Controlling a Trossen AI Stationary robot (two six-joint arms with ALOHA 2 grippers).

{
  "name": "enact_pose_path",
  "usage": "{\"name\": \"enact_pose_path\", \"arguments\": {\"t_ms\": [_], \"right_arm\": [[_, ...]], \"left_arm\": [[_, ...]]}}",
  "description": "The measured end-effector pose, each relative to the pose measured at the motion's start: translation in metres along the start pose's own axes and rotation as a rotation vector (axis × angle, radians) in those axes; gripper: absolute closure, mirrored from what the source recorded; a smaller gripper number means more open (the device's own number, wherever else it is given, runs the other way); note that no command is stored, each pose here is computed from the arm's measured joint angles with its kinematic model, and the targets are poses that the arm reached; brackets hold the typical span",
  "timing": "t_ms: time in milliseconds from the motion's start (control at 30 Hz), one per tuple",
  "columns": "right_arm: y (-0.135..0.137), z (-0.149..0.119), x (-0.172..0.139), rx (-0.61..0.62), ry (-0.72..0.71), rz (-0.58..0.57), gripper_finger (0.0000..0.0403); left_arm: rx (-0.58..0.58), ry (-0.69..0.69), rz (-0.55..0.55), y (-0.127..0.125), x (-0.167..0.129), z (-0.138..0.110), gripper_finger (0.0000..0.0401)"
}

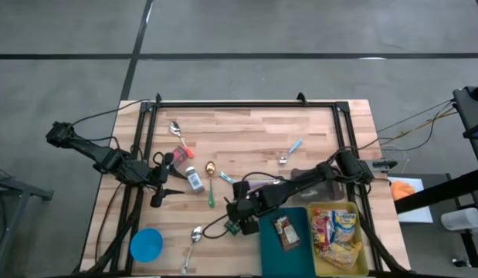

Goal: Pick & Place Food Item
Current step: Put the black seasoning can into the blue bin

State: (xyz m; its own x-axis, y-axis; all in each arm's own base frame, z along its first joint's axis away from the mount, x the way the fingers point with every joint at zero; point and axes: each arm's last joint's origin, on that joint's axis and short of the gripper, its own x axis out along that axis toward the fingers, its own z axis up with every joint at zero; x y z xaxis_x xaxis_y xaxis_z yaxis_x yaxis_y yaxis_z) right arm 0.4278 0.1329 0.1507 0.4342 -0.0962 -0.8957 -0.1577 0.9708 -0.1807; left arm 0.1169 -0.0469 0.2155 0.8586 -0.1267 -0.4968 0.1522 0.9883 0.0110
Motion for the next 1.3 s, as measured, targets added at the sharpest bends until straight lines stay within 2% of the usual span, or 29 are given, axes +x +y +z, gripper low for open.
{"name": "enact_pose_path", "arguments": {"t_ms": [200,300,667,867,1133,1300], "right_arm": [[-0.014,-0.006,0.002,0.090,0.067,-0.034,0.0097],[-0.016,-0.006,0.001,0.094,0.067,-0.061,0.0097],[-0.014,-0.003,-0.023,0.016,0.033,-0.047,0.0097],[0.003,0.002,-0.047,-0.111,-0.036,0.031,0.0097],[0.026,0.000,-0.051,-0.259,-0.049,0.061,0.0097],[0.025,-0.002,-0.041,-0.243,-0.027,0.063,0.0097]], "left_arm": [[0.000,0.000,0.001,0.000,0.000,0.000,0.0160],[0.000,0.000,0.000,0.000,0.000,0.000,0.0160],[0.000,0.000,0.000,0.000,0.000,0.000,0.0160],[0.000,0.001,0.000,0.000,0.000,0.000,0.0160],[0.000,0.000,0.000,0.000,0.000,0.000,0.0160],[0.000,0.000,0.000,0.000,0.000,0.000,0.0160]]}}
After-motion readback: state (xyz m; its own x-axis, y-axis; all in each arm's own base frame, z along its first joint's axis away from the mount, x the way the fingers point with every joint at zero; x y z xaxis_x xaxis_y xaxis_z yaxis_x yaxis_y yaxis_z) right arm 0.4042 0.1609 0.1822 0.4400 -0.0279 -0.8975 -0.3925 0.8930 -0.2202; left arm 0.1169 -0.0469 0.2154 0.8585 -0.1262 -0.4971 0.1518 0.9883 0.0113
